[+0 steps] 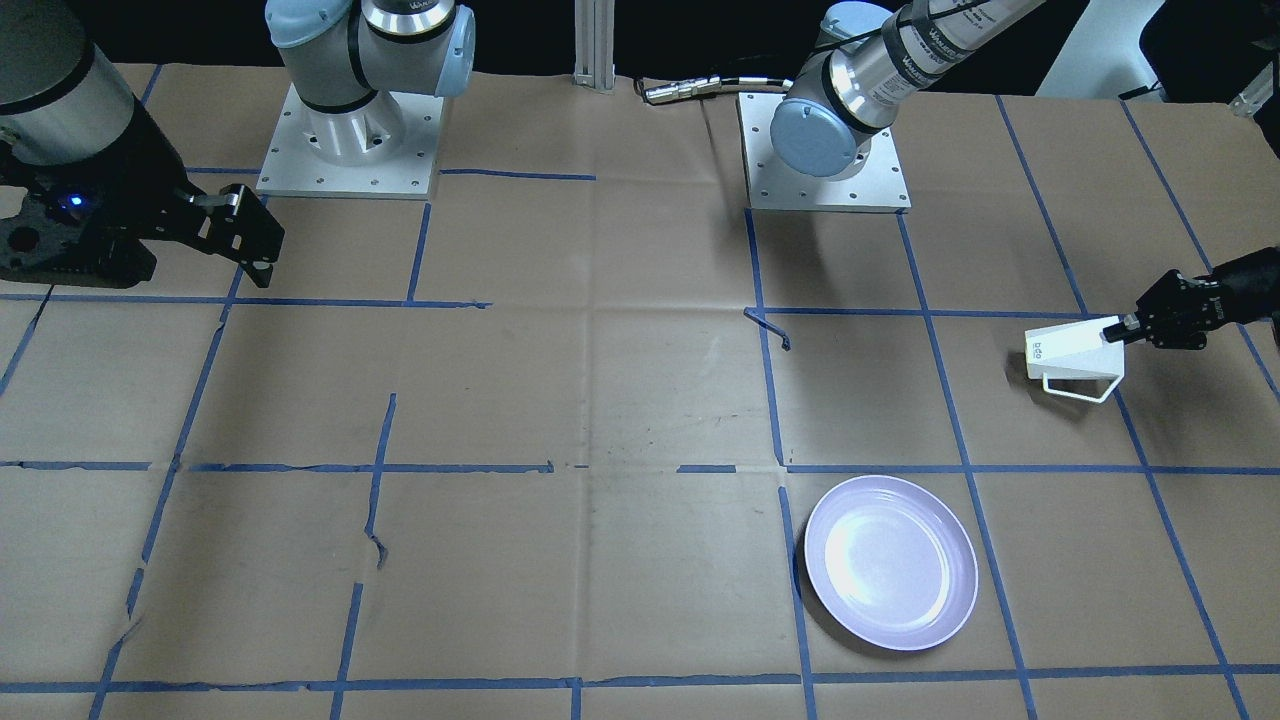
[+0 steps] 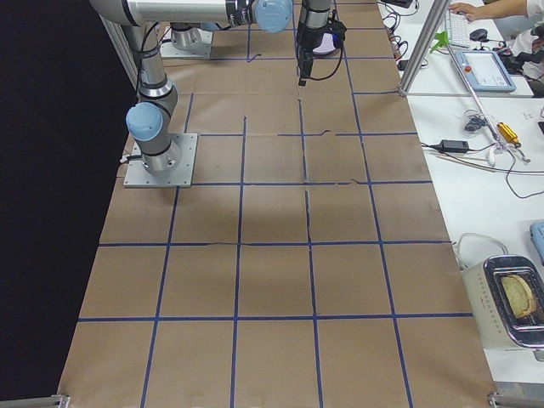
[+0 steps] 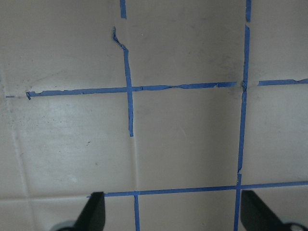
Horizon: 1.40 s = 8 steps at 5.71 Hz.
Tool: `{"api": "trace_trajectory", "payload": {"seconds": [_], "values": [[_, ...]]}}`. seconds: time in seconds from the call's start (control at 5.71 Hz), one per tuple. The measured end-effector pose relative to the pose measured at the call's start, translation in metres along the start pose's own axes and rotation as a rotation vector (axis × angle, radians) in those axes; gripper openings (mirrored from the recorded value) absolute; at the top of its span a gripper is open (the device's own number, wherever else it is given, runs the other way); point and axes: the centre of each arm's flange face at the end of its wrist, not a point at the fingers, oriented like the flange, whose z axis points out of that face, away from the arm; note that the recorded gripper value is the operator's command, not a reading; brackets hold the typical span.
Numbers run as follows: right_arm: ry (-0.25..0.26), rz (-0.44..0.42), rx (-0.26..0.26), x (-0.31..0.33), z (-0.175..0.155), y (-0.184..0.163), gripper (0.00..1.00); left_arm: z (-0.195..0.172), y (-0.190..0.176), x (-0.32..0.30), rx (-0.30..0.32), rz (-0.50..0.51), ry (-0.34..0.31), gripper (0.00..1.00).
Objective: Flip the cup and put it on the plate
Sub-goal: 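Lift the cup with the left gripper and turn it upright, then carry the upright cup over the lavender plate and lower it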
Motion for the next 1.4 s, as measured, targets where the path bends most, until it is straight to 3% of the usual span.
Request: {"api": "trace_trajectory", "payload": {"seconds": [0.53, 1.05, 1.4], "values": [[0.0, 0.0, 0.0, 0.0, 0.0, 0.0, 1.0, -0.011, -0.091, 0.137, -0.059, 0.061, -0.173, 0.0], [0.0, 0.0, 0.0, 0.0, 0.0, 0.0, 1.0, 0.069, -0.195, 0.303, -0.157, 0.104, -0.402, 0.0], [0.0, 0.0, 0.0, 0.0, 0.0, 0.0, 1.0, 0.143, -0.237, 0.346, -0.206, 0.238, -0.553, 0.0]]}}
